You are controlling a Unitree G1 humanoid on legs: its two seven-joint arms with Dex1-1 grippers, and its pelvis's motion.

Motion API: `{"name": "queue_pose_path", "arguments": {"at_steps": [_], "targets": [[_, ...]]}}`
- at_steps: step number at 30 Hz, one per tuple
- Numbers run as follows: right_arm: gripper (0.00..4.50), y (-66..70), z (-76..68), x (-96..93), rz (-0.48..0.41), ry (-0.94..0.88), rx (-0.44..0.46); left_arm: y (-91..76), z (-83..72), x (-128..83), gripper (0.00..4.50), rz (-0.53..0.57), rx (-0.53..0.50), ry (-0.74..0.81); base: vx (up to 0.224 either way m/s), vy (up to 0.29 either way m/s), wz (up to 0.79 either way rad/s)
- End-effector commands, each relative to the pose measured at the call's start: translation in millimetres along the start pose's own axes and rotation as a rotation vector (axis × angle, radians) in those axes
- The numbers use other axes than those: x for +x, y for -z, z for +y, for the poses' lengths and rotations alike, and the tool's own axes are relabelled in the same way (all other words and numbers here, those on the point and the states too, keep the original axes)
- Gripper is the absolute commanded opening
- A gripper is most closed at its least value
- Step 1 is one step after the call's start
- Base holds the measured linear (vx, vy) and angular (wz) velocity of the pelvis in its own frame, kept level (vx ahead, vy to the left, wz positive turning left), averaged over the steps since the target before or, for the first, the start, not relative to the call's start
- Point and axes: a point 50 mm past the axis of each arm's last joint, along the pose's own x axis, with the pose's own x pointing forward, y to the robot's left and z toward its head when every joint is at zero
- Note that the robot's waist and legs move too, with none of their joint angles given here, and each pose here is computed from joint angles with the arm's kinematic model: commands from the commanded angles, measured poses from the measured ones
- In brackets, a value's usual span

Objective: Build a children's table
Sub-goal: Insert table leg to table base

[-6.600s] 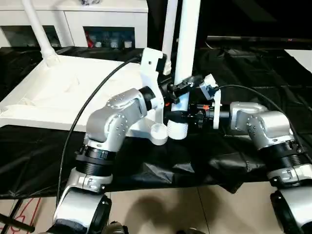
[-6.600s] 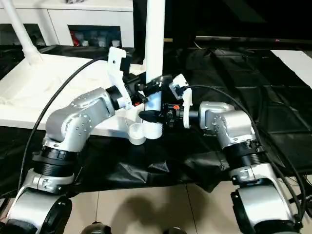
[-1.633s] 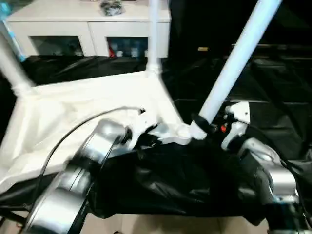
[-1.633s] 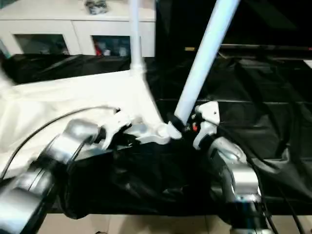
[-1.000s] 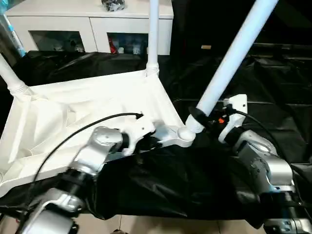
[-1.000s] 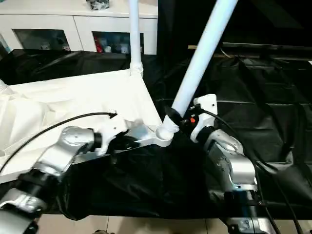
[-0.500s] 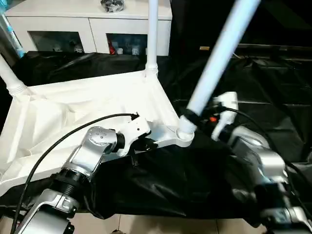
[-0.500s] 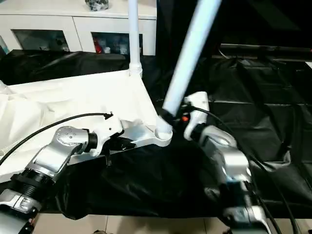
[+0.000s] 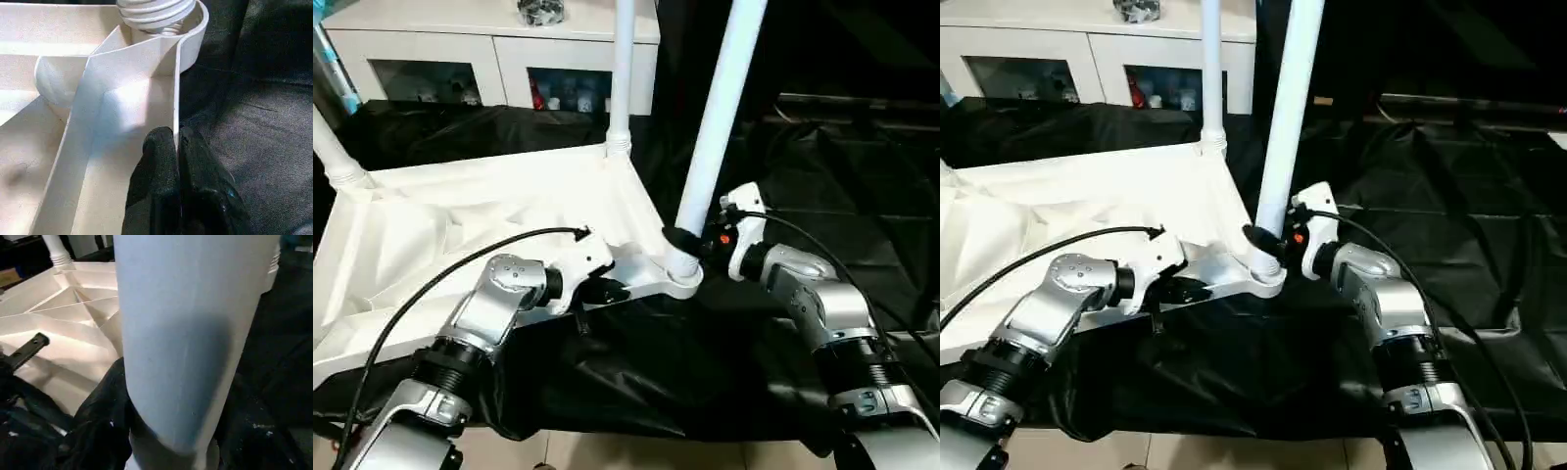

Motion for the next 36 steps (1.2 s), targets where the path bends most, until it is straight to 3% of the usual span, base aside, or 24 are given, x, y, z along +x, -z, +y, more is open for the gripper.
{"name": "queue_pose_path", "arguments": {"at_steps": [1,12,19,24,29,32,36], "targets": [[1.88,7.6,-1.3,-4.4,0.044,-0.001,0.018,17.9,-6.9,4.8,0.00,0.006,-0.096,0.019,0.000,0.000,0.00],[1.88,15.2,-0.5,-8.3,0.035,0.001,0.026,20.0,-7.9,3.9,0.00,0.044,-0.049,0.037,0.000,0.000,0.00],[1.88,21.0,-3.8,-10.6,-0.066,0.035,0.101,17.0,-6.6,4.6,0.00,0.039,-0.038,0.026,0.000,0.000,0.00],[1.88,46.0,-4.6,-22.8,-0.149,0.074,0.237,13.9,-3.8,4.9,0.00,0.029,-0.033,0.005,0.000,0.000,0.00],[1.88,67.0,1.9,-25.8,-0.139,0.091,0.260,13.7,-2.4,6.1,0.00,0.025,-0.031,-0.011,0.000,0.000,0.00],[1.88,79.0,4.0,-29.4,-0.151,0.135,0.266,13.3,-1.8,7.1,0.00,0.024,-0.030,-0.019,0.000,0.000,0.00],[1.88,79.0,6.2,-30.5,-0.132,0.157,0.175,12.9,-0.9,6.6,0.00,0.028,-0.023,-0.021,0.000,0.000,0.00]]}}
